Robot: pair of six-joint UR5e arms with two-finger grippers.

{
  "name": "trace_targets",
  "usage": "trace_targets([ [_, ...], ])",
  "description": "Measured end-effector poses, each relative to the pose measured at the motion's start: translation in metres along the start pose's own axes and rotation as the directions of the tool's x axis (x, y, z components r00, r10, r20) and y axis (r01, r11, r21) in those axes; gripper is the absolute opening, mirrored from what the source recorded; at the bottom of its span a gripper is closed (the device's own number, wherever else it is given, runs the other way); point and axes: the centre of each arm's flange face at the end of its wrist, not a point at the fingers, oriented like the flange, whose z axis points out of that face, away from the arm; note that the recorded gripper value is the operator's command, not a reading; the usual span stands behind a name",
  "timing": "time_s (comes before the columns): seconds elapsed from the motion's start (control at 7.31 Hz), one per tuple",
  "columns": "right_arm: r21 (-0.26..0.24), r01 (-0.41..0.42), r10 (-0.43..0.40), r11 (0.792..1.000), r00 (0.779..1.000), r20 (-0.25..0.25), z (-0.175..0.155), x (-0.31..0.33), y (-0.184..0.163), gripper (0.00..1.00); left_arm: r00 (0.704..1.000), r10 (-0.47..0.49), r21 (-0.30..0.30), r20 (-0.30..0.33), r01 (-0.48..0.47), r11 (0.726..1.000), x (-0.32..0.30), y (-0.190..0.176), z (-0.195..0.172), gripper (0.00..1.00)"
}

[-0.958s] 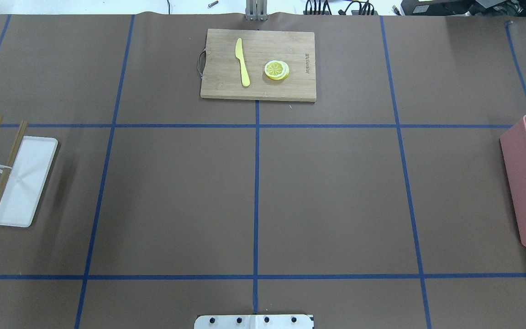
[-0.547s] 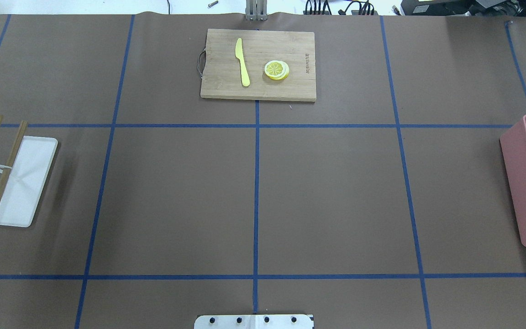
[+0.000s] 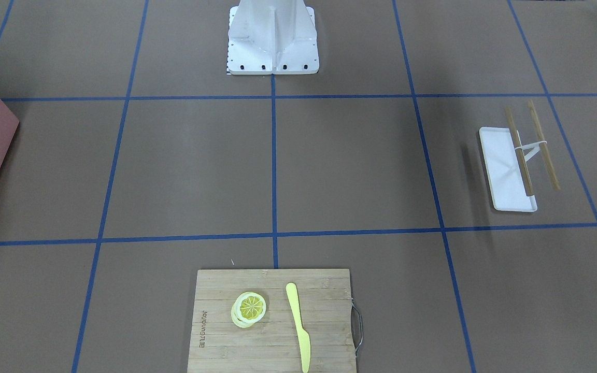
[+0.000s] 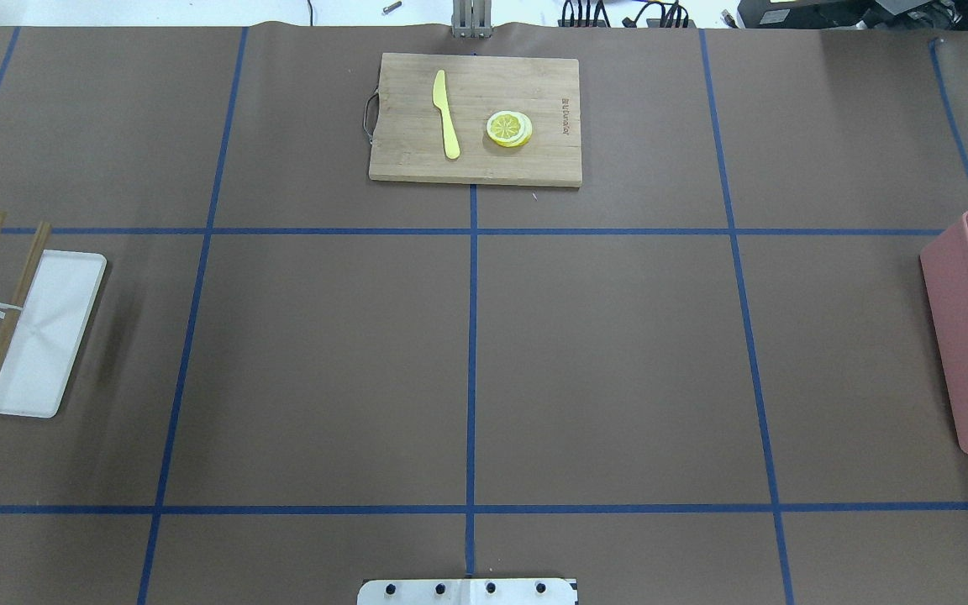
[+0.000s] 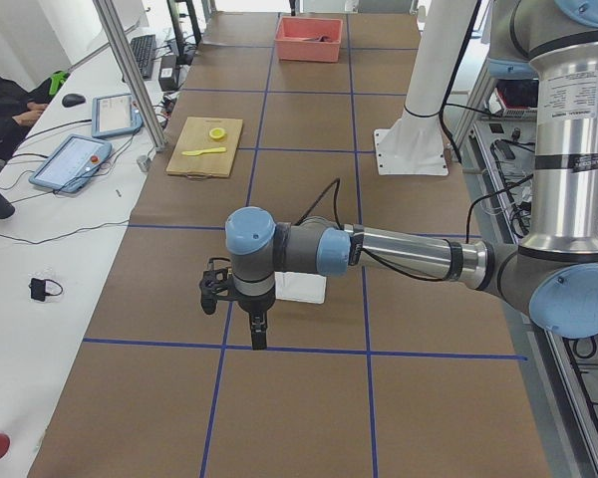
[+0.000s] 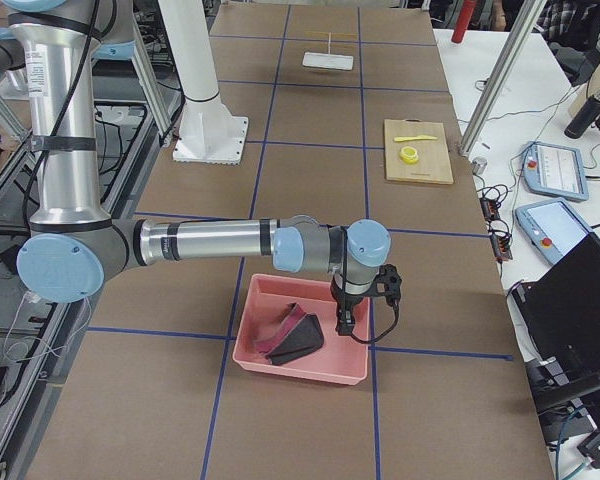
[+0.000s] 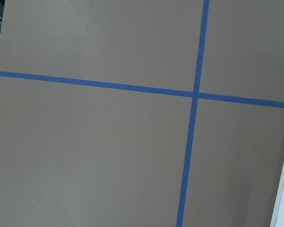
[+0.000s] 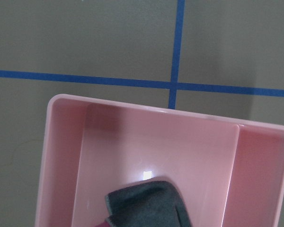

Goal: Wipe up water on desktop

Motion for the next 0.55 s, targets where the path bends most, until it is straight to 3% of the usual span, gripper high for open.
trace_targets([
  [0.27, 0.031, -0.009, 0.009, 0.999, 1.0, 0.002, -0.004, 0.017, 0.002, 1.0, 1.0, -0.006, -0.004, 0.001, 0.006, 1.0, -0.001, -0.002, 0.001, 0.99],
  [0.55, 0.084, -0.056, 0.055, 0.995, 0.998, 0.011, -0.031, 0.038, 0.009, 1.0, 1.0, -0.007, -0.004, 0.002, 0.007, 1.0, -0.001, -0.002, 0.001, 0.99],
])
